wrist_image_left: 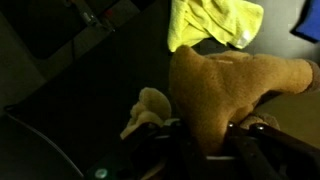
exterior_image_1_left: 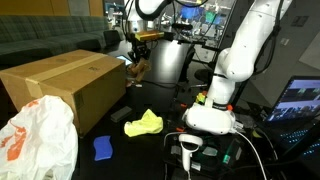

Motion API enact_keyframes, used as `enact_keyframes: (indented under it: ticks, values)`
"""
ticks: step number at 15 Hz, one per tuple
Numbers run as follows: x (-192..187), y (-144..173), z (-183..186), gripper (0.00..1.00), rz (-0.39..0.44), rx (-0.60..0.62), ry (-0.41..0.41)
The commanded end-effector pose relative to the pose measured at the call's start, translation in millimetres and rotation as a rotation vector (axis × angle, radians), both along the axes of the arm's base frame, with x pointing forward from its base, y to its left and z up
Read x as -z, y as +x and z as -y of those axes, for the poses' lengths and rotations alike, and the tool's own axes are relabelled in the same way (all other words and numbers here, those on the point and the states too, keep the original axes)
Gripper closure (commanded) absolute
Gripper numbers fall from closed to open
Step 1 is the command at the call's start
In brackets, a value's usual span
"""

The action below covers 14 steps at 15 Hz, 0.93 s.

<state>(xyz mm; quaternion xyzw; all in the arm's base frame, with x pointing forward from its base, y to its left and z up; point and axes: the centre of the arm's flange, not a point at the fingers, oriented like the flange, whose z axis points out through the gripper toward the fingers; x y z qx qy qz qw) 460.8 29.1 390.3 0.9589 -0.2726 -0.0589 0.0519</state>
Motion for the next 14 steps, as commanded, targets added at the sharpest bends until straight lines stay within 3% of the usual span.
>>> enact_keyframes:
  ticks: [1, 7, 14]
  values:
    - [-59, 44, -29, 0.85, 0.098, 0.073, 0.039]
    - [-103, 123, -40, 0.85, 0.210, 0.104, 0.146]
    - [-91, 220, -20, 0.85, 0.299, 0.171, 0.220]
